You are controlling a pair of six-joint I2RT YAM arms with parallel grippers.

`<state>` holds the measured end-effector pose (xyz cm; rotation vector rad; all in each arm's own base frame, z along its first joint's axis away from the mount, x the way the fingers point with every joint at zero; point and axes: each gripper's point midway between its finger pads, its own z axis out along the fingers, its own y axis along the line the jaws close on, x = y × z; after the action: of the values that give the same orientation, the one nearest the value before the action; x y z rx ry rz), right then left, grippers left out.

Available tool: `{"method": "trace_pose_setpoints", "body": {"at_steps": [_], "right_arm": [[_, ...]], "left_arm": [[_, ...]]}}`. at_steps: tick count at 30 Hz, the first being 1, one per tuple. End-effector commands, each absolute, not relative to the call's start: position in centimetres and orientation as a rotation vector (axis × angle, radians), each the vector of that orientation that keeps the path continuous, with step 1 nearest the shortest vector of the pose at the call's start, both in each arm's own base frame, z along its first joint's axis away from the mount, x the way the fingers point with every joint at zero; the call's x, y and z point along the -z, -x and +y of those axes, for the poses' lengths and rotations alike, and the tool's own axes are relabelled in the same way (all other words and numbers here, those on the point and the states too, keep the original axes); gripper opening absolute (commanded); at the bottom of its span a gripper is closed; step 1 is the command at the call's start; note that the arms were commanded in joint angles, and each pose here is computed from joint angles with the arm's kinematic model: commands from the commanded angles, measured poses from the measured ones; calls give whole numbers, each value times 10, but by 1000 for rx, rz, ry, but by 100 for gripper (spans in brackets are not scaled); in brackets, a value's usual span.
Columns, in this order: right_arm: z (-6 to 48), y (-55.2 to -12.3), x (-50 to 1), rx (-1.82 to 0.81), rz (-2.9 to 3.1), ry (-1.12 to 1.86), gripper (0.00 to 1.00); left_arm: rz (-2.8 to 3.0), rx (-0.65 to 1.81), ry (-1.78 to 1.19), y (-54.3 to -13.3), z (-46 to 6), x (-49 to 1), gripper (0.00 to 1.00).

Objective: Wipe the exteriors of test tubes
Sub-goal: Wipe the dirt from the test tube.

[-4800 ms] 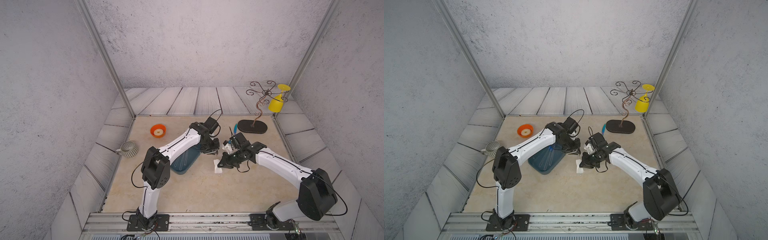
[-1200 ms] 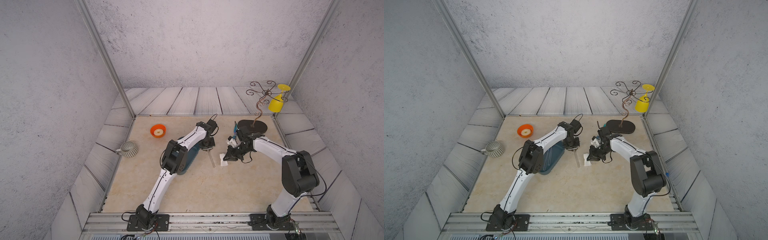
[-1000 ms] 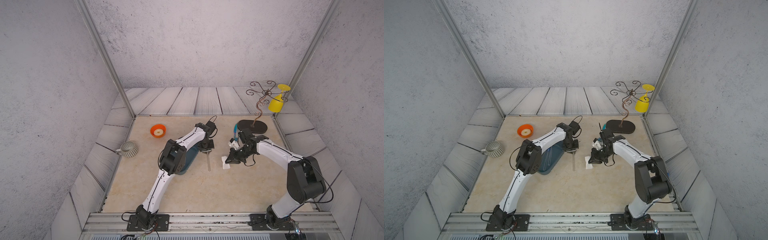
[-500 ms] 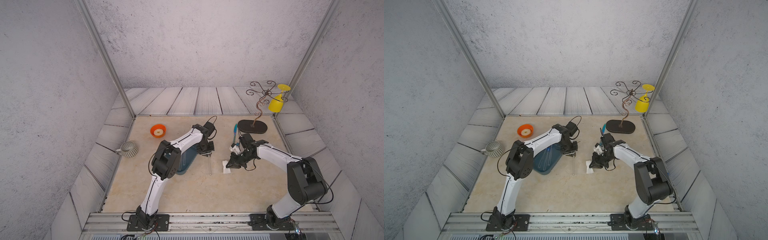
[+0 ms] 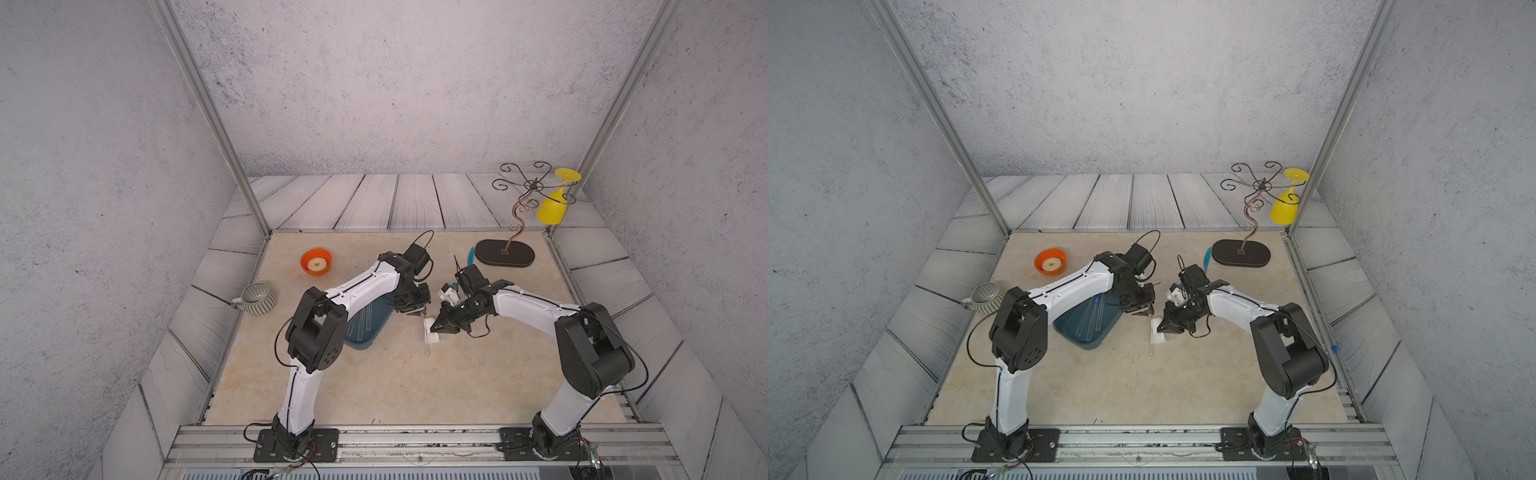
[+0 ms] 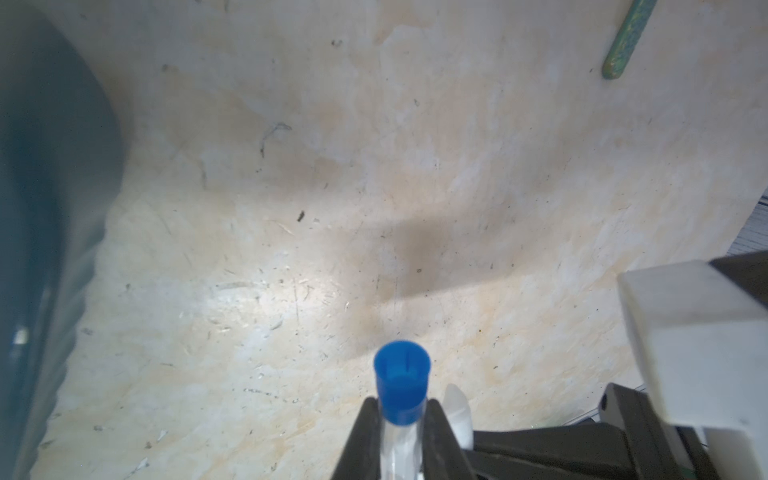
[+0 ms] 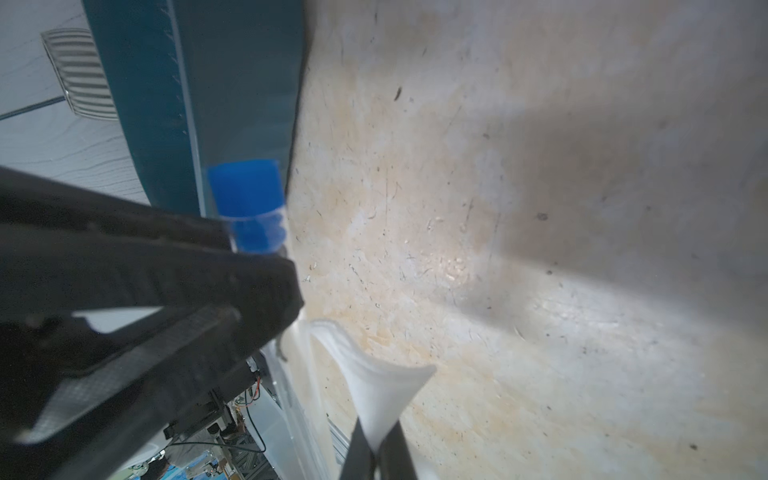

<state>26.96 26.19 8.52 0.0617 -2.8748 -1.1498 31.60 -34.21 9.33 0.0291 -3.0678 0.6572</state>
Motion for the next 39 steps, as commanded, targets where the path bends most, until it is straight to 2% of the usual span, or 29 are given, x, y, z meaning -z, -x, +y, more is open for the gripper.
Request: {"method": "trace_pose_setpoints", "body": {"at_steps": [1,12,20,23,29,36,39], "right_arm": [[269,-265,-119,1247,-2870,-90,2],[269,-245,-133,1259,-2868,-117,2],[273,-248,-128,1252,-2865,-103,2],[275,-249,-137,1266,-2875,-121,2],[278,-240,-147,1266,-2877,-159,2],[277,-231,-131,1209,-2865,-155,2],[281,-232,-143,1254,-2864,-150,2]], "left_arm": [[-3096,-667,-28,-319,-341,-101,19],[-3099,-648,-17,-318,-339,-99,19],[-3103,-645,1,-317,-339,-103,17],[-3103,-637,6,-316,-337,-103,12],[-3105,-641,10,-316,-337,-105,12],[-3115,-641,27,-316,-336,-112,12],[-3115,-634,30,-314,-334,-113,12]]}}
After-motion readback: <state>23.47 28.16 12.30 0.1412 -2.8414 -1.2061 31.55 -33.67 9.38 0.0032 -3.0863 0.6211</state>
